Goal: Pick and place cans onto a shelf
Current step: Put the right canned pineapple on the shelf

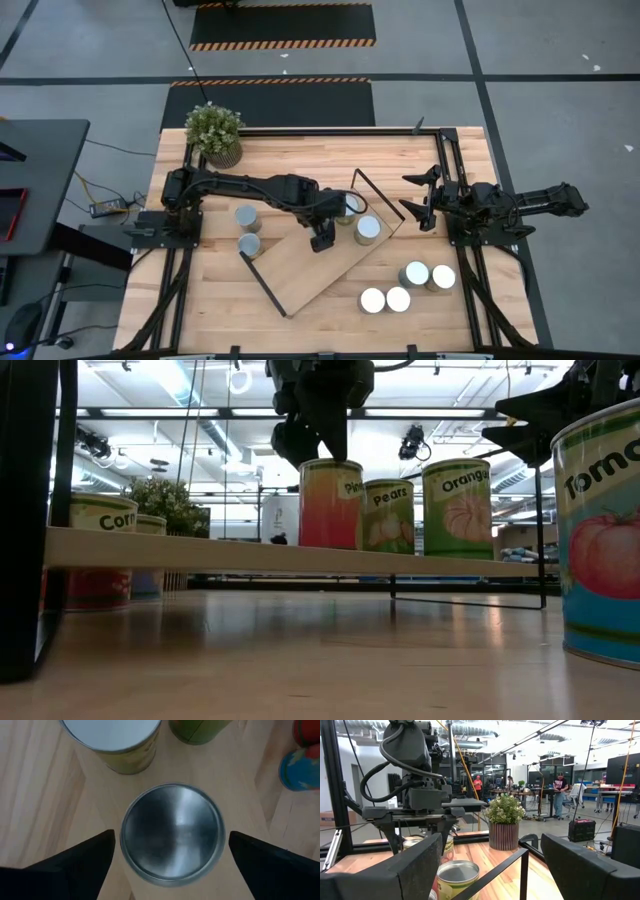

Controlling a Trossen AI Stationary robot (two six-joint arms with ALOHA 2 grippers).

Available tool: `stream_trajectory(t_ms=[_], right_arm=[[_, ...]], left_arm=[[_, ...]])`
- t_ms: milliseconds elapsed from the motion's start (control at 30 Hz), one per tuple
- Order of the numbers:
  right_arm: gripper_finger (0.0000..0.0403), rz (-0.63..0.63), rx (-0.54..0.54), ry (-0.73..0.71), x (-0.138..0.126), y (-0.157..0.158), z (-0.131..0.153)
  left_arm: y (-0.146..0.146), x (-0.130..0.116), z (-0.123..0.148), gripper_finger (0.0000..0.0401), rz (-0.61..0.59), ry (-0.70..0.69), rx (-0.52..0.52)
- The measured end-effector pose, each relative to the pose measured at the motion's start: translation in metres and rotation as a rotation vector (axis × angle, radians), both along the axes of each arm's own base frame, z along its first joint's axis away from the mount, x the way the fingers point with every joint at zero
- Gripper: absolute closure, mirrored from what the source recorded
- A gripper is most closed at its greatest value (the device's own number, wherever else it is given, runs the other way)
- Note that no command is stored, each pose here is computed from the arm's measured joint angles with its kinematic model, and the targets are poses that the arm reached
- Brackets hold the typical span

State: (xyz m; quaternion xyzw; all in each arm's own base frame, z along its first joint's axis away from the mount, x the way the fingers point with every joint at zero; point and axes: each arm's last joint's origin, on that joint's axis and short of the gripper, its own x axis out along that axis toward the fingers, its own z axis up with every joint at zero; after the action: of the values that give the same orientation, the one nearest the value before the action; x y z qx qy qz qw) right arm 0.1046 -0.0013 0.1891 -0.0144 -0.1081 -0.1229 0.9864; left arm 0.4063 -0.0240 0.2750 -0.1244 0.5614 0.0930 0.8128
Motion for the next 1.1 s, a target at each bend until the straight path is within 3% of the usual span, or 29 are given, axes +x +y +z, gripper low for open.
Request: stream_trajectory(t_ms=[267,767,967,1100], right_arm=[[0.0056,0.0,0.0,-0.001,0.0,0.0,0.0],[0.0056,0.0,0.0,0.0,0.0,0.0,0.0],[0.0056,0.0,0.0,-0.001,0.0,0.0,0.0],[0.0056,-0.005,0.001,0.0,0.0,0.0,0.0]], left_arm=[[0.002,-0.007,0.009,0.0003,-0.06,0.005,0.013],[0.011,-0.019,0.026,0.0003,-0.015,-0.015,0.079],[0.026,-0.036,0.036,0.0003,0.134,0.053,0.306],[0.035,-0.037,0.028,0.0003,0.231,0.073,0.3]])
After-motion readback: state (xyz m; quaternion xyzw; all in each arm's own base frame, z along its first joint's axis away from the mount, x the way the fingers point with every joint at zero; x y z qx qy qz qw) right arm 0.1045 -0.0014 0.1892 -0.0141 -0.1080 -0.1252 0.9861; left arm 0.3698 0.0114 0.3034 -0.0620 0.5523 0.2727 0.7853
